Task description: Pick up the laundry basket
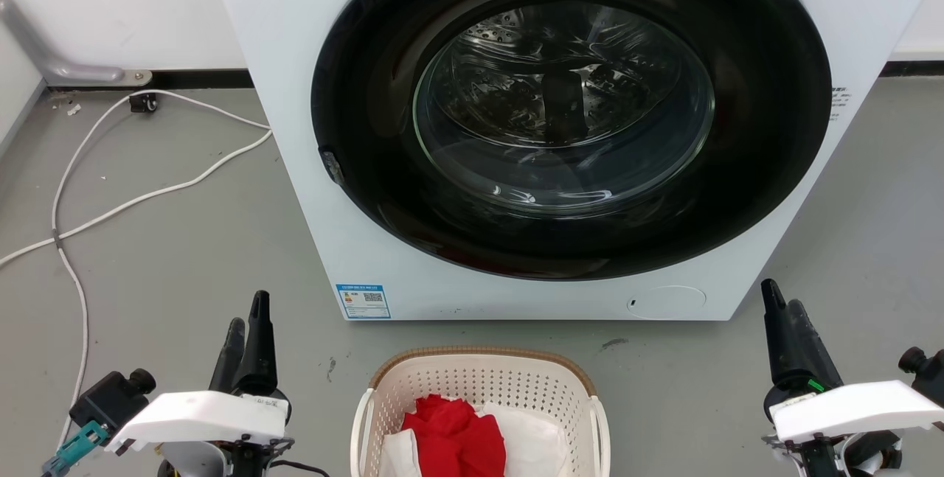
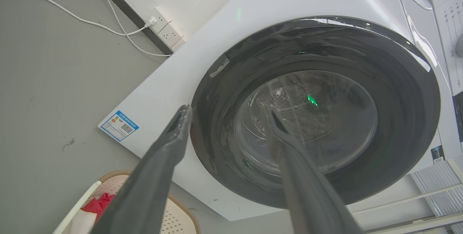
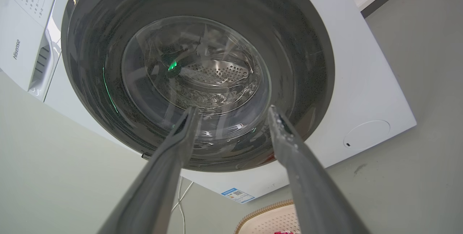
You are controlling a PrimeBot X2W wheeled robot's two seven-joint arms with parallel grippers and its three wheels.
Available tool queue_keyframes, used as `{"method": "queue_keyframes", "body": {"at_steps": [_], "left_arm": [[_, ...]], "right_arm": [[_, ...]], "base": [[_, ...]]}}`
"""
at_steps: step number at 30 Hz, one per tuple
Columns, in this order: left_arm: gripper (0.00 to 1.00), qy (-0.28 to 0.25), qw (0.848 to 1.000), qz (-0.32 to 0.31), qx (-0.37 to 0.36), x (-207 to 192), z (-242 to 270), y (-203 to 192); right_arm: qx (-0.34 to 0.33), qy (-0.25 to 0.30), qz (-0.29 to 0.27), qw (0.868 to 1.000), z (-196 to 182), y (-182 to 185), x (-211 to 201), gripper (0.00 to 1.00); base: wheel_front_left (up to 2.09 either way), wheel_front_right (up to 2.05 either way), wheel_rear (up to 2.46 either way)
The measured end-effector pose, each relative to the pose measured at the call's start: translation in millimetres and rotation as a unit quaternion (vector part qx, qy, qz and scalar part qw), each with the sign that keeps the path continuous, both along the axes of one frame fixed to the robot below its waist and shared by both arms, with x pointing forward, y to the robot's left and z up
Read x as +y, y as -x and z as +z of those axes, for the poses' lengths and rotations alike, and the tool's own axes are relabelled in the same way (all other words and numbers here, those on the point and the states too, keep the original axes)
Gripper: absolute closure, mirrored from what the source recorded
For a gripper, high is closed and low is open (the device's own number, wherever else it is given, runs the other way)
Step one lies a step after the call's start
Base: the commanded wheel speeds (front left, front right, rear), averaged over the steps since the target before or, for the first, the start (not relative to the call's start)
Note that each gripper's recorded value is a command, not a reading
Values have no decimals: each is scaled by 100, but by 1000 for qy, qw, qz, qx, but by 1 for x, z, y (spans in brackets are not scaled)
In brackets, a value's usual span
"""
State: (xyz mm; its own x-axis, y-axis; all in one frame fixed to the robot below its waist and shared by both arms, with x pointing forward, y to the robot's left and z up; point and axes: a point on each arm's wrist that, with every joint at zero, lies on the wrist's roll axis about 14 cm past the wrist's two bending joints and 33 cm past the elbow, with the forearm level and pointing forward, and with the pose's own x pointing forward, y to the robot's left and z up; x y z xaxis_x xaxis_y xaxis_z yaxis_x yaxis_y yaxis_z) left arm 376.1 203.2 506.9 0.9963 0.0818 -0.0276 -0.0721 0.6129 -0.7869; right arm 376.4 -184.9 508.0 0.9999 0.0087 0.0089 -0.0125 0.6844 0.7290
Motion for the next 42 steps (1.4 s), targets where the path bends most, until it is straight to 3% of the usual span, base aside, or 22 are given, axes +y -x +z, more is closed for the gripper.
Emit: {"method": "queue_keyframes", "body": {"at_steps": [18, 42], "left_arm": [[0, -125, 992, -2, -28, -4, 15, 4], [0, -269, 962, -11, -47, -15, 21, 11]], "right_arm": [[-40, 125, 7, 991, 18, 3, 9, 0], [-64, 264, 12, 962, 22, 11, 15, 0]], "base": [[0, 0, 0], [0, 0, 0]]}}
